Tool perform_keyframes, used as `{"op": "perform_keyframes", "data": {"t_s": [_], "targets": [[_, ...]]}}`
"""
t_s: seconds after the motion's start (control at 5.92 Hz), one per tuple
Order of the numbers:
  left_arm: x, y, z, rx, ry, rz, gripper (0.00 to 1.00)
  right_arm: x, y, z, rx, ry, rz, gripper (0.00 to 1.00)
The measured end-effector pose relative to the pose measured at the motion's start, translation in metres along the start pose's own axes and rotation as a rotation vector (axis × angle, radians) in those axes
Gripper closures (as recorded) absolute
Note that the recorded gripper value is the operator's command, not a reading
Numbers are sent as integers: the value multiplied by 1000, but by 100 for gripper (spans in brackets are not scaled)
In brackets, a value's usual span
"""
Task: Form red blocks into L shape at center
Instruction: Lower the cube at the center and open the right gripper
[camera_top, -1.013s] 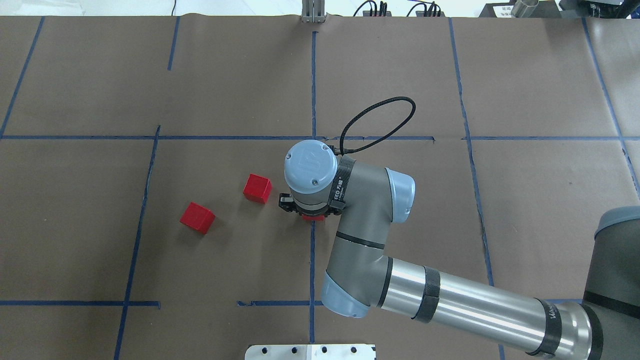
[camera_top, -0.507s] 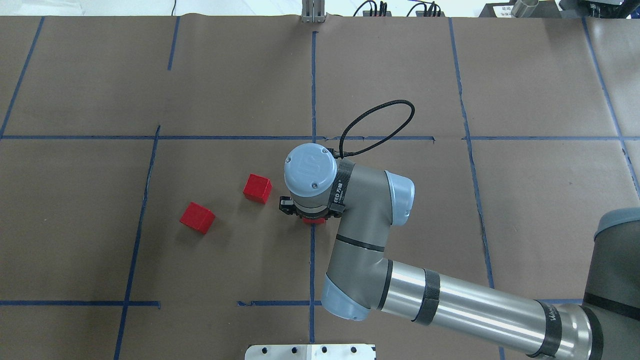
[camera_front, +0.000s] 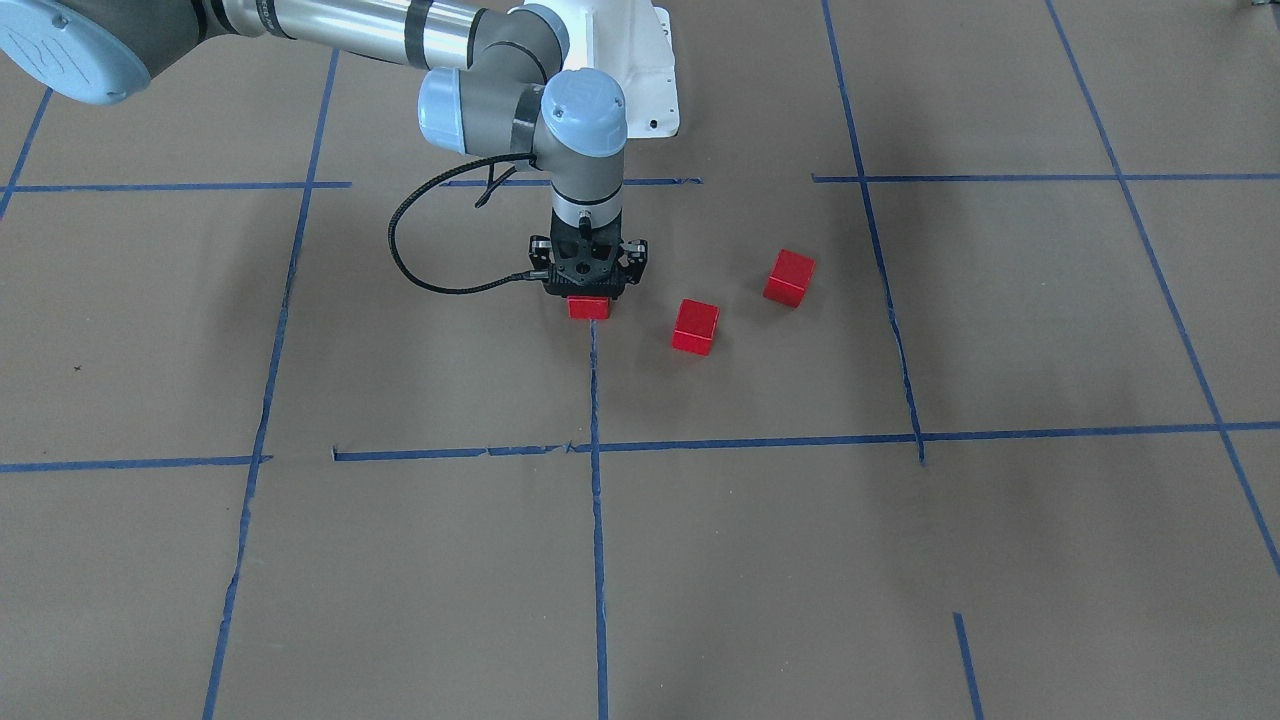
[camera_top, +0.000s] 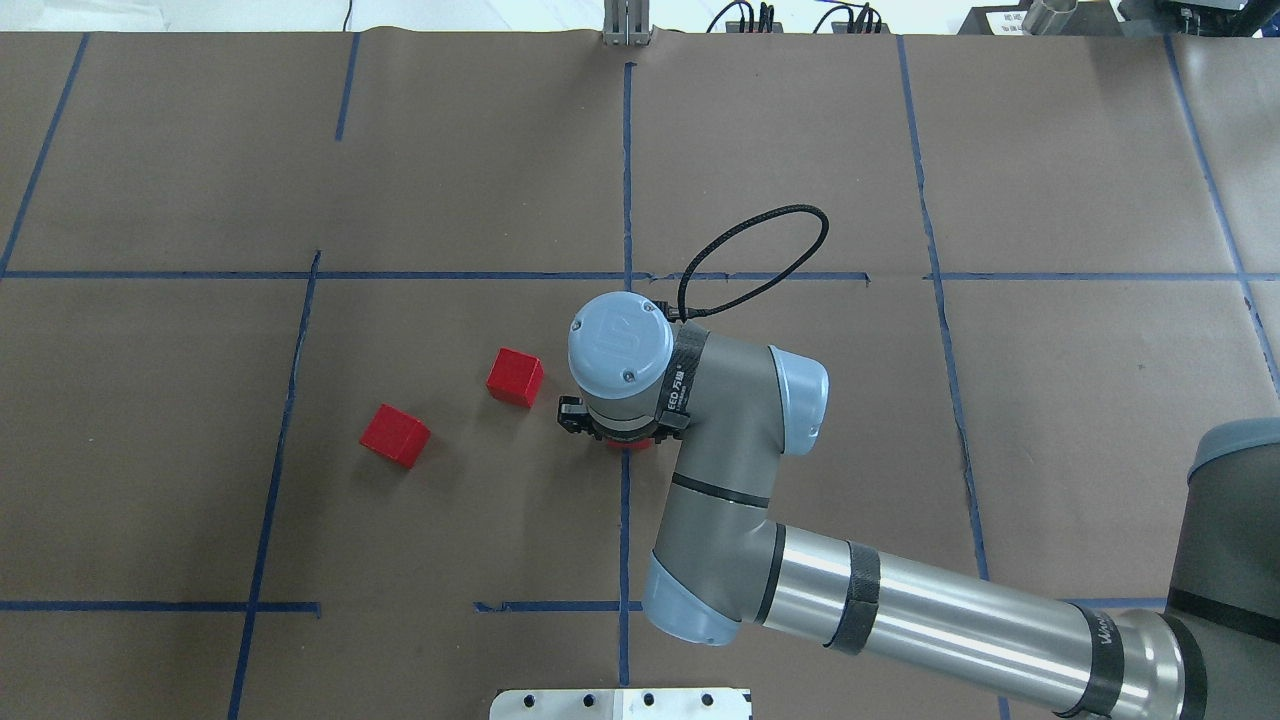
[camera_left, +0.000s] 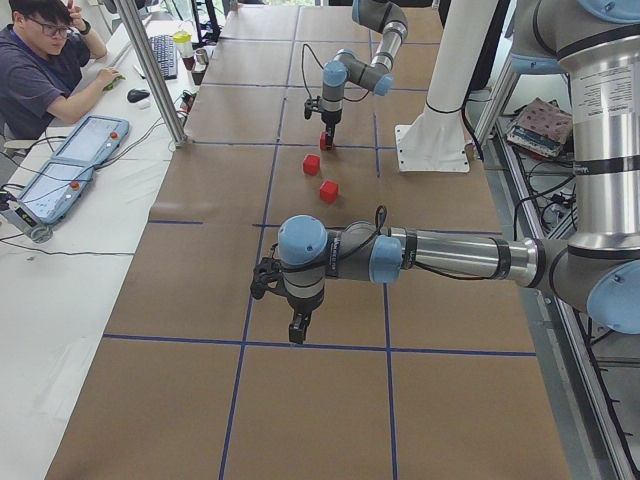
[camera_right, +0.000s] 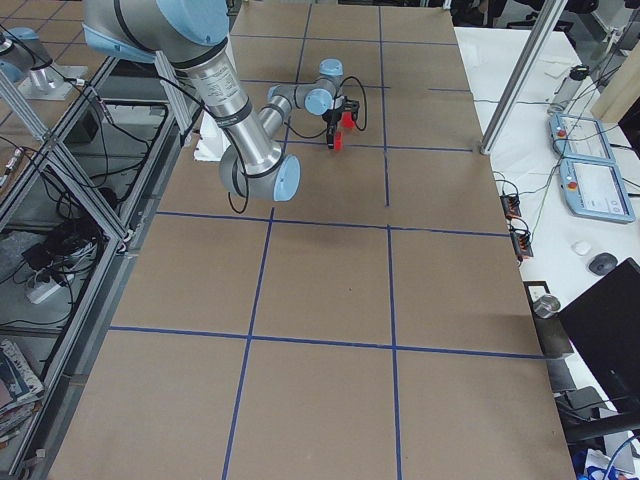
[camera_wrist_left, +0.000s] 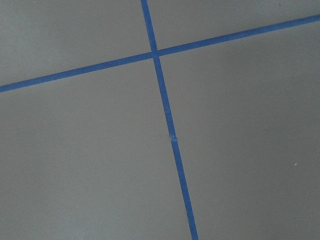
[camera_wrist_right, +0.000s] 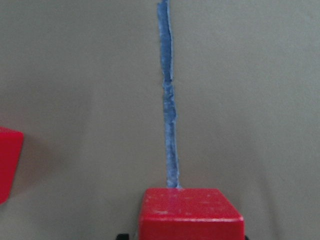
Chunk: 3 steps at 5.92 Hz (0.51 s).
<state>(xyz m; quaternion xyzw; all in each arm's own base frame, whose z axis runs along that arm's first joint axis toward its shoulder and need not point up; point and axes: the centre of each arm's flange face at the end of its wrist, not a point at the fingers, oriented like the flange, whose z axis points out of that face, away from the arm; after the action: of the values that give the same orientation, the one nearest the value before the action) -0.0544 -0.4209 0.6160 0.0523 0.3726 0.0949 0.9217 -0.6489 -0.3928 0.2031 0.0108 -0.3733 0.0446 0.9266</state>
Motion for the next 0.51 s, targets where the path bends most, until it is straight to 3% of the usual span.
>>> {"op": "perform_keyframes", "data": {"t_s": [0.34,0.51], "targets": [[0,0,0,0,0,0,0,-1,-12,-26,15,-36,3,1],[2,-1,-2,3,-1,4,0,7,-35,-51,25,-60,19,1]]}}
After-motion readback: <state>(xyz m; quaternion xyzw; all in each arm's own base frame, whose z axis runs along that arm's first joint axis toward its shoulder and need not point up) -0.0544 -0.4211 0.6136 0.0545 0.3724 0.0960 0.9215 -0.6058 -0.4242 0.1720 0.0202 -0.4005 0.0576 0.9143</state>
